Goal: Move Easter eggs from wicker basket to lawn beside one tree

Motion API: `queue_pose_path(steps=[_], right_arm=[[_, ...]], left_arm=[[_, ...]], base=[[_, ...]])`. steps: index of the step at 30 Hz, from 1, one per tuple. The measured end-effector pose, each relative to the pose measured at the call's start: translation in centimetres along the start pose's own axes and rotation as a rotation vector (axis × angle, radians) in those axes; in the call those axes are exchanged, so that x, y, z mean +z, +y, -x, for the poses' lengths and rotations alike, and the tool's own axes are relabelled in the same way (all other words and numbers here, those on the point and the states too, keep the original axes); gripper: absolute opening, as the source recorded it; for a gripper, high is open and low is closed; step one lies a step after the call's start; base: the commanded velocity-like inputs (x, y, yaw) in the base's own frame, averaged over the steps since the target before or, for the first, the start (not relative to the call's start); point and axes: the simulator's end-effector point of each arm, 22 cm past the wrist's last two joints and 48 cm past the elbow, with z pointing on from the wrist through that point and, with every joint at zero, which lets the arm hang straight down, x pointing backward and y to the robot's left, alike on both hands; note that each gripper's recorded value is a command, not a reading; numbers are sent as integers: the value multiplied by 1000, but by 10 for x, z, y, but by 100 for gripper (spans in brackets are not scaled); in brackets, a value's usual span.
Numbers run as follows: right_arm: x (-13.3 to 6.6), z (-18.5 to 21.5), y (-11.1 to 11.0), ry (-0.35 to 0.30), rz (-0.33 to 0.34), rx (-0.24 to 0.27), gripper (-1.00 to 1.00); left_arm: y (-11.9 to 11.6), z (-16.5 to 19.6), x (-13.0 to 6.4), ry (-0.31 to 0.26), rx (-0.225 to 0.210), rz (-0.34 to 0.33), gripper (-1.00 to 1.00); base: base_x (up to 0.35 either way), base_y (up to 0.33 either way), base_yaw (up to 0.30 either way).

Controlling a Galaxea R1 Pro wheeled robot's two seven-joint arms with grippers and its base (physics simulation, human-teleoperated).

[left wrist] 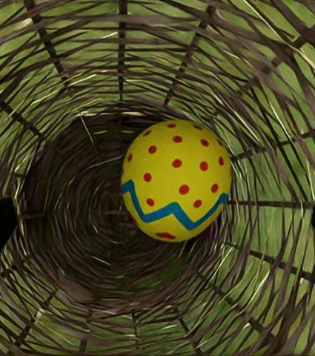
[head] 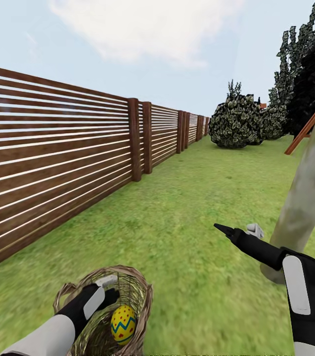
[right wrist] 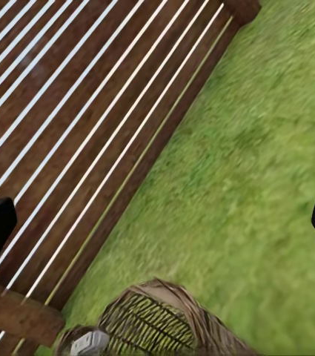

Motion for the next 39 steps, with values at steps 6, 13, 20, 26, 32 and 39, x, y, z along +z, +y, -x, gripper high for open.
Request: queue_pose_path(steps=[6, 13, 20, 26, 32, 39], right_arm=[[0, -11, -9, 2, -1, 2, 100], [4, -15, -16, 12, -4, 14, 100], [4, -14, -15, 10, 4, 18, 100], [4, -14, -15, 10, 4, 18, 100], [4, -14, -15, 10, 4, 18, 100], [0, -10, -17, 6, 4, 13, 100]], left_arm=[[3, -9, 10, 3, 1, 0, 100], [8, -13, 18, 14, 2, 2, 100], [5, -12, 18, 13, 2, -11, 100], [5, -12, 18, 13, 2, -11, 100], [5, -12, 18, 13, 2, -11, 100], [10, -8, 17, 6, 0, 8, 100]], base=[[0, 0, 0], [0, 0, 0], [0, 0, 0], [0, 0, 0], [0, 0, 0], [0, 0, 0]])
